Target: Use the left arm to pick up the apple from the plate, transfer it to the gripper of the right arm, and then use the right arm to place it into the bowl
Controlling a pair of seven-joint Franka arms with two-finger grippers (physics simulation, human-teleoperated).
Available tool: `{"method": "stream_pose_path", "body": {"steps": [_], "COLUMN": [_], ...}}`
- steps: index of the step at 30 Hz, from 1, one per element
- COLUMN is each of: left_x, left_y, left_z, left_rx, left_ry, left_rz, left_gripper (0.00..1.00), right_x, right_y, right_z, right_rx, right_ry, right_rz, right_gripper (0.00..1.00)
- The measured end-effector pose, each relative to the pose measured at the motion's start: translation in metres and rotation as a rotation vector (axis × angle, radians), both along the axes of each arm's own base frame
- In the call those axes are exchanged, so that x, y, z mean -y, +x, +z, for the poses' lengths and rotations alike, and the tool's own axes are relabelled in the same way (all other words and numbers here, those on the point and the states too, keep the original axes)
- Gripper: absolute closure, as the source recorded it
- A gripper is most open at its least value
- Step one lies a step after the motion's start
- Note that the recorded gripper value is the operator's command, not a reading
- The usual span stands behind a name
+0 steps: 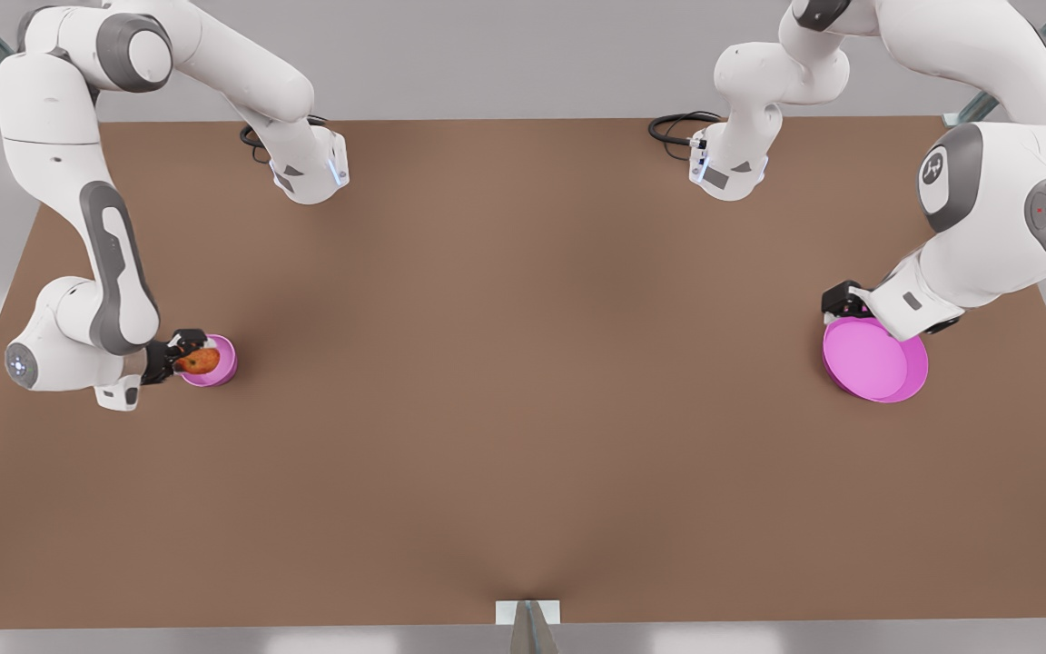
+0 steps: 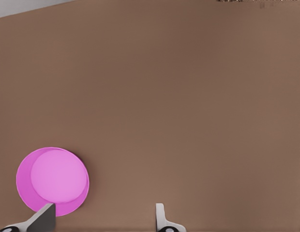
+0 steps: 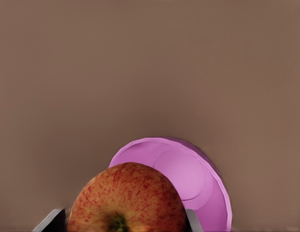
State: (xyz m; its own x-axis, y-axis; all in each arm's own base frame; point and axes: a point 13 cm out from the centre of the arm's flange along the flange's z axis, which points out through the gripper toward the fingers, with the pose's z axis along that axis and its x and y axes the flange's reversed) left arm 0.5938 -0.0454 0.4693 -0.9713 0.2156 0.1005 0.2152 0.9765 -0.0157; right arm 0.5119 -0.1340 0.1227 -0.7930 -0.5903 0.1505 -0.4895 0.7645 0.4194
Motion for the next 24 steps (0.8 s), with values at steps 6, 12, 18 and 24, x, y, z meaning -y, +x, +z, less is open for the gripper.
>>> {"method": "stream_pose_path", "body": {"steps": [6,12,18,24], "left_x": [0.004,0.003,0.002,0.007], "left_y": [0.005,0.015,0.022,0.025], "left_z": [0.000,-0.009,-0.011,-0.008], "left_rx": [0.016,0.029,0.049,0.064], "left_ry": [-0.004,-0.004,0.000,-0.001], "left_rz": [0.021,0.044,0.059,0.060], "left_gripper": [0.00,0.00,0.00,0.00], "right_x": [0.019,-0.154,-0.143,-0.137], "right_y": [0.053,0.174,0.106,0.081], "right_z": [0.049,0.330,0.382,0.367], "right_rx": [0.125,0.507,0.428,0.330], "right_ry": [-0.046,-0.181,-0.317,-0.323], "right_rz": [0.021,0.202,-0.022,-0.199], "right_gripper": [0.00,0.00,0.00,0.00]}}
